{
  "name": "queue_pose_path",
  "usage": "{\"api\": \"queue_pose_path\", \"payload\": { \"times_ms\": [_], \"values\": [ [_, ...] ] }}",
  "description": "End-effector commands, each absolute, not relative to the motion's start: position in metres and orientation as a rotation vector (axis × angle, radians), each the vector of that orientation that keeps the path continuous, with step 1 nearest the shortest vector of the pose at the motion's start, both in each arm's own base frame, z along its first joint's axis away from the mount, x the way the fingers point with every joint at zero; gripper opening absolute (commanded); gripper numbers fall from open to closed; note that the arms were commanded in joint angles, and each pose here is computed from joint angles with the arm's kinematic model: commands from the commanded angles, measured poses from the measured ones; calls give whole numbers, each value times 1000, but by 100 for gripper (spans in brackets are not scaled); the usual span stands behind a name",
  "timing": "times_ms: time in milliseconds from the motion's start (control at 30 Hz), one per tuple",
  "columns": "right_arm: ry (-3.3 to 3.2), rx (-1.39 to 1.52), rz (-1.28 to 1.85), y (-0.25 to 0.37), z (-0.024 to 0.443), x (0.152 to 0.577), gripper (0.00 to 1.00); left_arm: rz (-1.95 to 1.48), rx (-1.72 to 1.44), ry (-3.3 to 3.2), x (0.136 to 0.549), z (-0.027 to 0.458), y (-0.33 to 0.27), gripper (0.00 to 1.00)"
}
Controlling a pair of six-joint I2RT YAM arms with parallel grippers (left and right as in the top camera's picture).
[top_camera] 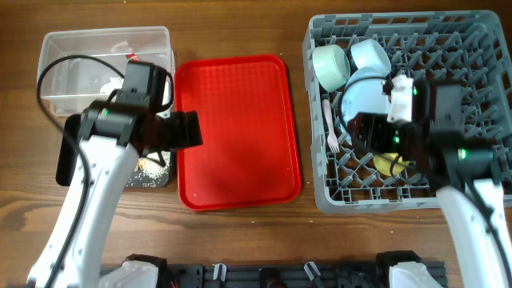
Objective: Sort waste into correct bins and load items into the dishwasher rack
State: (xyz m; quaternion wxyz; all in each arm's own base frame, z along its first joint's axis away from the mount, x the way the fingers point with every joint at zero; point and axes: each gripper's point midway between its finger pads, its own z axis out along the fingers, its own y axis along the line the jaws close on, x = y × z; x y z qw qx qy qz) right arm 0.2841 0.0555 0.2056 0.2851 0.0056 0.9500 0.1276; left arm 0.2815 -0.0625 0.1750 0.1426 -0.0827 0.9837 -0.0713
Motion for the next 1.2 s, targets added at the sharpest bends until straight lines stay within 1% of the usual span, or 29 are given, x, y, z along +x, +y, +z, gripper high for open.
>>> {"api": "queue_pose_path", "payload": {
  "times_ms": [0,67,167,267,367,767,900,1067,1167],
  "values": [
    [2420,10,359,55,208,264,92,-245,-194,2680,259,193,-58,96],
    [2339,30,338,49,209,246,100,-265,-175,2576,246,197,-55,97],
    [2252,133,305,36,219,218,100,-319,-204,2424,211,198,-48,100],
    [2207,125,309,35,228,205,100,-341,-193,2338,188,206,-44,100],
    [2204,125,310,35,228,202,100,-364,-181,2236,180,223,-43,100],
    [2241,130,306,35,221,203,100,-372,-176,2198,175,230,-42,100],
    [2224,122,216,24,223,206,100,-372,-176,2198,175,230,-42,100],
    [1982,22,180,24,243,213,100,-372,-176,2198,175,230,-42,100],
    [1756,34,169,20,248,217,100,-372,-176,2198,175,229,-42,100]
  ]
}}
